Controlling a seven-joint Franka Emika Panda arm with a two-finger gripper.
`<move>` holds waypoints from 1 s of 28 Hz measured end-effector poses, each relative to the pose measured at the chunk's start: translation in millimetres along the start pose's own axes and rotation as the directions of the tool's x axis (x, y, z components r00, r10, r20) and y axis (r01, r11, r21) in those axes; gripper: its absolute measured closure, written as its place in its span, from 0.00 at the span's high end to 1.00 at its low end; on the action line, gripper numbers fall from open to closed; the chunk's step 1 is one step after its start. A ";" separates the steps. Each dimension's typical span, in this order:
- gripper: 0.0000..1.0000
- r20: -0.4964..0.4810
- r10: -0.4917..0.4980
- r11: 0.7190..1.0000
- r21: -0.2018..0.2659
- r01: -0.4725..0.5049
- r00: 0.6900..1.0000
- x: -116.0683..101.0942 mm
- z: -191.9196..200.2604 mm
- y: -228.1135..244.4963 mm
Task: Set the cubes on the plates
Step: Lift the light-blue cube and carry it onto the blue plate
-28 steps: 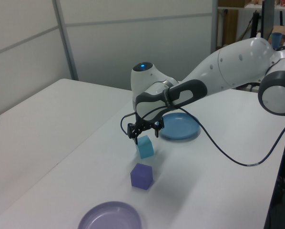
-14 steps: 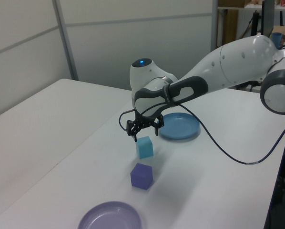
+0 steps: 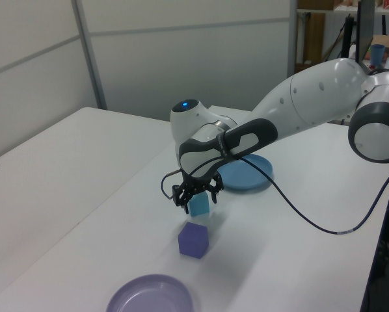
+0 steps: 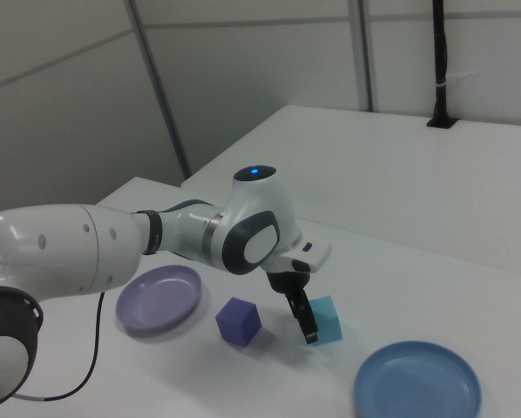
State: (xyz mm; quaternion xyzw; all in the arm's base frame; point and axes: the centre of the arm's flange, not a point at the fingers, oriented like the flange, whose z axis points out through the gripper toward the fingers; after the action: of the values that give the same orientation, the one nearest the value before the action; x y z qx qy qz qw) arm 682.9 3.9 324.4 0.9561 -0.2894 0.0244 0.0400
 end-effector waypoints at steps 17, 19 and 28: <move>0.56 -0.040 0.034 0.999 -0.010 -0.034 0.999 25.4 -11.5 25.5; 0.56 -0.051 0.033 0.999 -0.009 -0.033 0.998 27.5 -16.3 26.3; 0.54 -0.127 0.115 0.993 0.036 -0.112 0.985 62.3 -70.9 77.1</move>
State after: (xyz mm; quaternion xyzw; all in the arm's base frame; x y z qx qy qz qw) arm 690.1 -88.0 404.1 0.9349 -0.3398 0.0926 0.0434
